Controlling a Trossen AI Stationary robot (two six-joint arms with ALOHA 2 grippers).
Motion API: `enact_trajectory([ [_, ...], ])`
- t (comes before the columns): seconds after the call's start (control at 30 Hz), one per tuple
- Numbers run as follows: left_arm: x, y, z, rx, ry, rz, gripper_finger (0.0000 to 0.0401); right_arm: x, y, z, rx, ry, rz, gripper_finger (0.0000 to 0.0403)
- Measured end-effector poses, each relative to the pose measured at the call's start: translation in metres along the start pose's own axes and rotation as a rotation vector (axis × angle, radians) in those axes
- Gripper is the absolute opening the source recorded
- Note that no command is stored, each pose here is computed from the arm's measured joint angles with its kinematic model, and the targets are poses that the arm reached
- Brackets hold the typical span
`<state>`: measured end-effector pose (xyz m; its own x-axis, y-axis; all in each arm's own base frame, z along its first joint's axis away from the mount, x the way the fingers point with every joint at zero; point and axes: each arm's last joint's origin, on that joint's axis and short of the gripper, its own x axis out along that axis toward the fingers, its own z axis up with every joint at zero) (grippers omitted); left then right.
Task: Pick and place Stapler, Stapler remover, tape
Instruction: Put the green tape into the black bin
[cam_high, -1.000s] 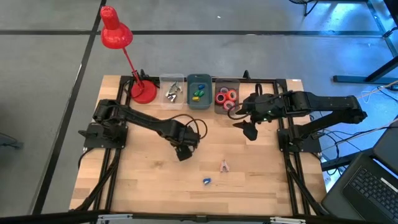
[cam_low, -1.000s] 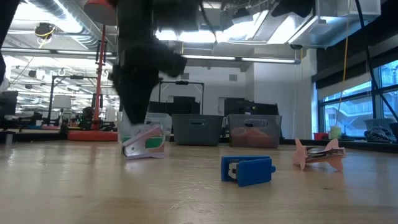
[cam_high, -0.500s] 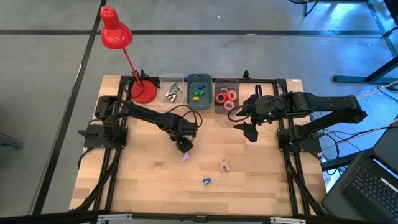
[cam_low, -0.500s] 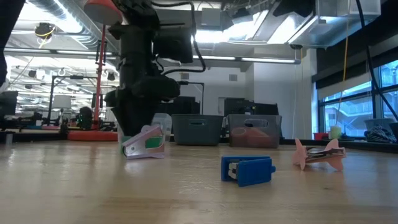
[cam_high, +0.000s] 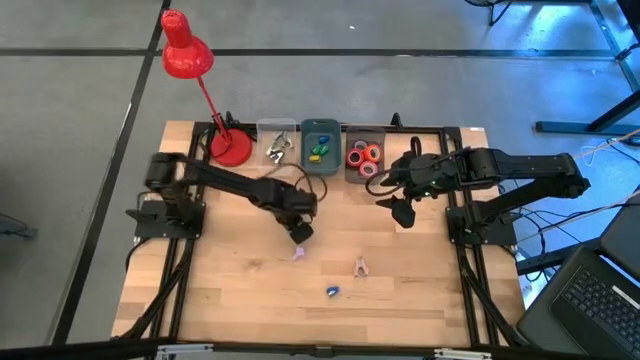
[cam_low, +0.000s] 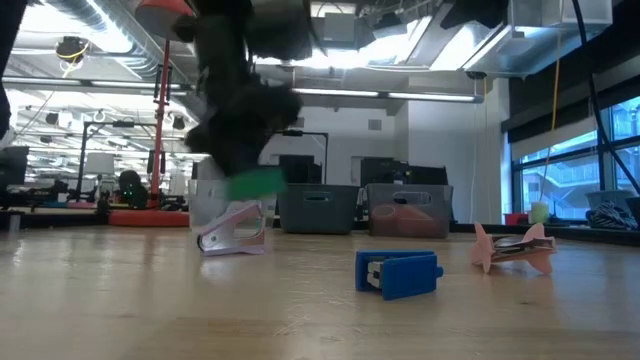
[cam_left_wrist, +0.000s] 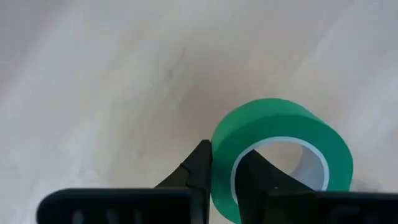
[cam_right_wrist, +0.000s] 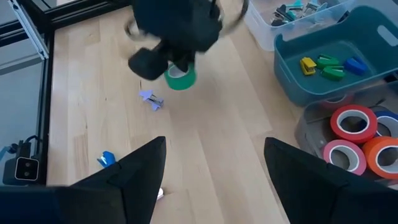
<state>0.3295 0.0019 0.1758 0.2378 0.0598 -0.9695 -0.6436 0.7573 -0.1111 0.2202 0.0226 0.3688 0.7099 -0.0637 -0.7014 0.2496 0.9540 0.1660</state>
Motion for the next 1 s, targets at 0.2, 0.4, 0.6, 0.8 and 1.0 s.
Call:
enact_trajectory([
  [0.2,-0.05,0.002,0.027,-0.053,-0.349,-0.165,0.0033,-0.001,0.0,0.001,-0.009,-0.008,0.003,0.0275],
  [0.4,-0.092,0.012,0.067,-0.067,-0.752,-0.36,0.0033,-0.005,0.002,0.007,-0.014,-0.095,0.021,0.0275],
  [0.6,-0.128,0.024,0.101,-0.039,-1.152,-0.592,0.0033,-0.01,0.005,0.016,-0.024,-0.196,0.085,0.0275],
  [0.8,-0.143,0.037,0.111,0.026,-1.274,-0.692,0.0033,-0.012,0.008,0.024,-0.059,-0.279,0.117,0.0275],
  [1.0,-0.145,0.034,0.11,0.16,-1.25,-0.787,0.0033,-0.016,0.01,0.033,-0.097,-0.384,0.107,0.0275],
])
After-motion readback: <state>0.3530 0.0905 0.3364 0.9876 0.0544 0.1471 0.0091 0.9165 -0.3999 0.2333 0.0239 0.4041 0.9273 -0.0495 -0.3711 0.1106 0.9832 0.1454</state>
